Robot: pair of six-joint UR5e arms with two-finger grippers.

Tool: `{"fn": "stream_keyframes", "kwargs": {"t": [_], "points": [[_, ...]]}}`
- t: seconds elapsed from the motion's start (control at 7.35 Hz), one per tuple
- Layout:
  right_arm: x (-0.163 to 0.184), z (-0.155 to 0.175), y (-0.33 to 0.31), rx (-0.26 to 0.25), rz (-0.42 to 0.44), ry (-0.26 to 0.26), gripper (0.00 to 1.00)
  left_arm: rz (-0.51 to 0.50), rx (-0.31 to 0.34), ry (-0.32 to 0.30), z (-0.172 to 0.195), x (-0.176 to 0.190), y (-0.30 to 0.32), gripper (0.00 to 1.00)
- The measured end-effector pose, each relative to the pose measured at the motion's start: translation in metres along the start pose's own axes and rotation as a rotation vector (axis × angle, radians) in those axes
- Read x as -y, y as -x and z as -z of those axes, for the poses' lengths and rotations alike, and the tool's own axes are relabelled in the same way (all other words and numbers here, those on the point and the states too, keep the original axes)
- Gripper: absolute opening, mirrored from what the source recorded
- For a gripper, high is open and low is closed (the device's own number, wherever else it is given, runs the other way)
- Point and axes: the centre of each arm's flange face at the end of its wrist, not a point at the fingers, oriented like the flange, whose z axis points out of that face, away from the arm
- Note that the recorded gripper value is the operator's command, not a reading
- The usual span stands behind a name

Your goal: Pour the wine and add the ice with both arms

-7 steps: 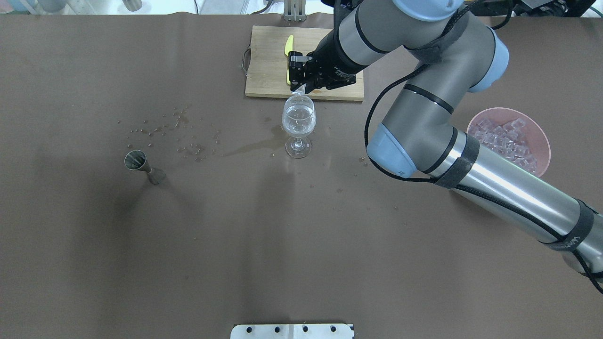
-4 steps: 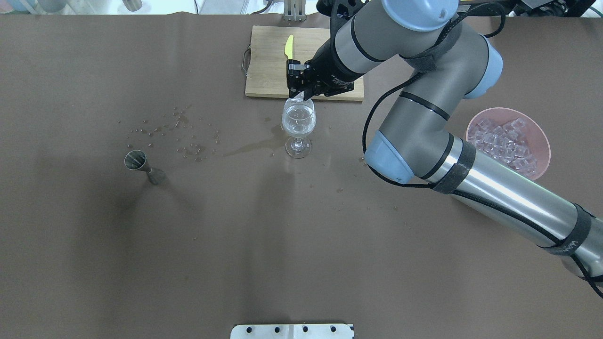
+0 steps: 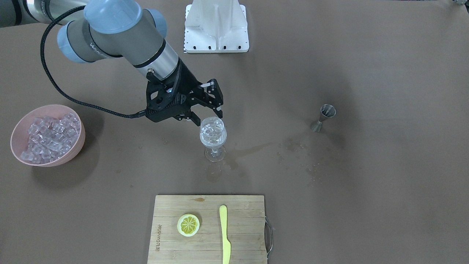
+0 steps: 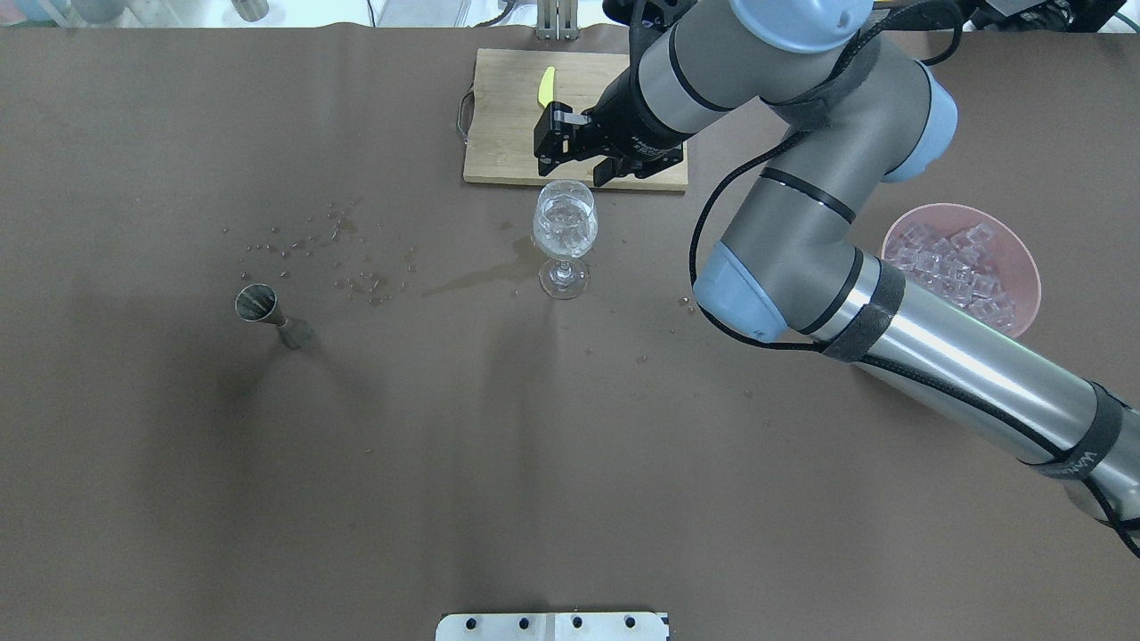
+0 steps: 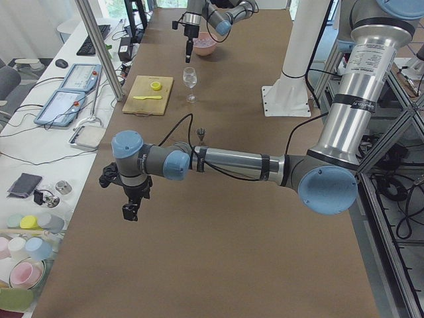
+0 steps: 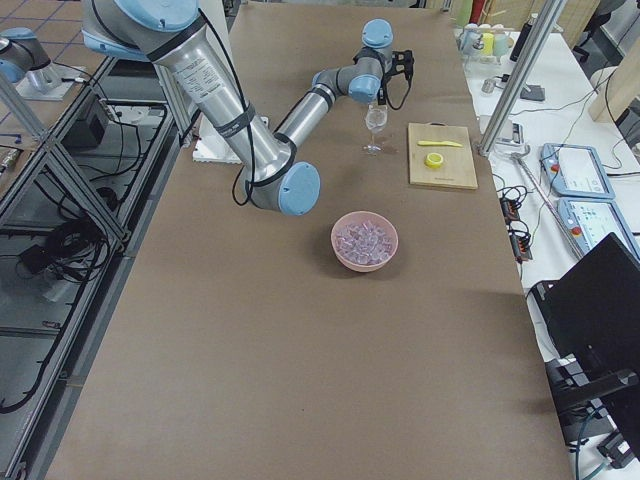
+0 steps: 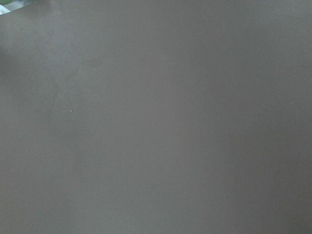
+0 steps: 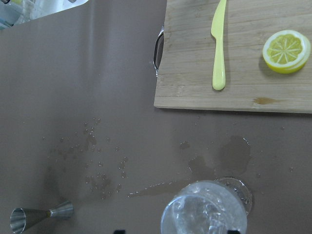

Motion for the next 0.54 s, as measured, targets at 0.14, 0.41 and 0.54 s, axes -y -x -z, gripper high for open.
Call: {"fn": "stream_keyframes", "kwargs": {"t": [0.14,0.41,0.54], "points": [[0.010,0.023,-0.007,0.004,-0.017,0.008,1.00,-0.001,0.000,-0.001,0.000,0.000,0.000,0.98],[0.030,0.093,-0.056,0.008,-0.050,0.040,1.00,-0.004,-0.001,-0.003,0.001,0.000,0.000,0.98],[0.042,0.128,-0.102,-0.001,-0.038,0.042,1.00,-0.005,-0.001,-0.006,0.003,0.000,0.001,0.98]]}}
